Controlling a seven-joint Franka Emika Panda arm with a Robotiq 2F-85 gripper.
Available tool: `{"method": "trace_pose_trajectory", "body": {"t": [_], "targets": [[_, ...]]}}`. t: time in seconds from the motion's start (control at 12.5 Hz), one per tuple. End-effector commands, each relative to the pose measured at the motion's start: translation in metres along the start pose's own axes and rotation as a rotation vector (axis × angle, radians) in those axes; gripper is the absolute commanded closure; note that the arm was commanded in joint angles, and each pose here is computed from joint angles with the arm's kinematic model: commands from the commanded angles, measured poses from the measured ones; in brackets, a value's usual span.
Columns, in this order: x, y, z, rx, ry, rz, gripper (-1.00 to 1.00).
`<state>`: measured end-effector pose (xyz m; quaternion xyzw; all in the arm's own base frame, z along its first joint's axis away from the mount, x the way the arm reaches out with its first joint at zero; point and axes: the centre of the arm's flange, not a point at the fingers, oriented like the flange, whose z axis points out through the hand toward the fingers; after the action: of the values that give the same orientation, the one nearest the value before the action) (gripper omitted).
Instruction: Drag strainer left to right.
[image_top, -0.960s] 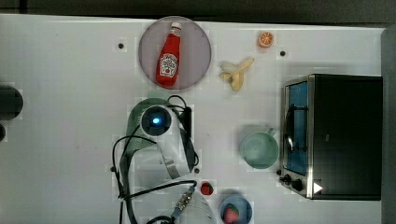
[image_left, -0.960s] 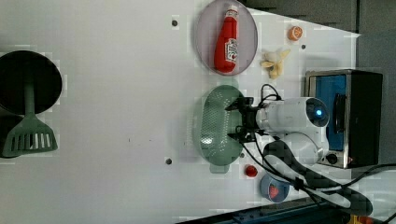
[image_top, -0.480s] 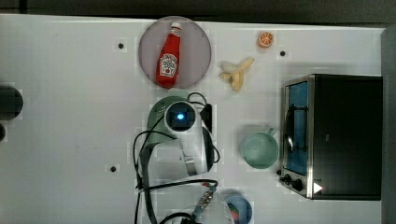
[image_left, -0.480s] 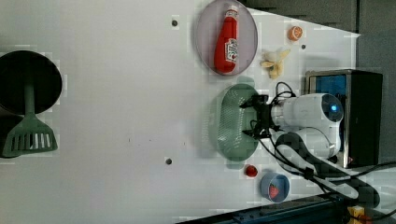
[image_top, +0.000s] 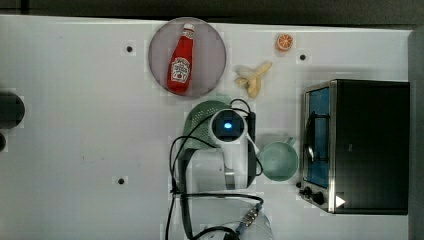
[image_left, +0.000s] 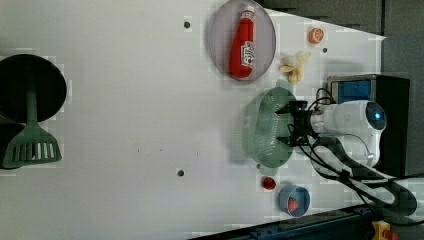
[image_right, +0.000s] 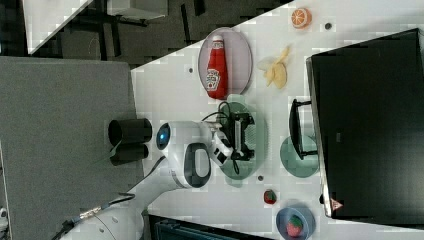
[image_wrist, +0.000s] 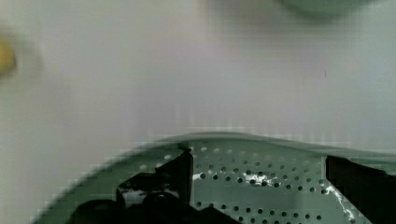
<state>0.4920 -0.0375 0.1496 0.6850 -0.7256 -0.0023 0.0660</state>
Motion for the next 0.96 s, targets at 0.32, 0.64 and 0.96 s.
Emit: {"method": "trace_pose_trajectory", "body": {"t": [0.32,0.64,0.96], "targets": [[0.038,-0.007,-0.018,0.029,0.034,-0.086,-1.00],[0.055,-0.006,-0.018,0.025,0.044,-0.139,-1.00],[0.055,-0.008,-0.026,0.042,0.045,-0.157,-1.00]]}}
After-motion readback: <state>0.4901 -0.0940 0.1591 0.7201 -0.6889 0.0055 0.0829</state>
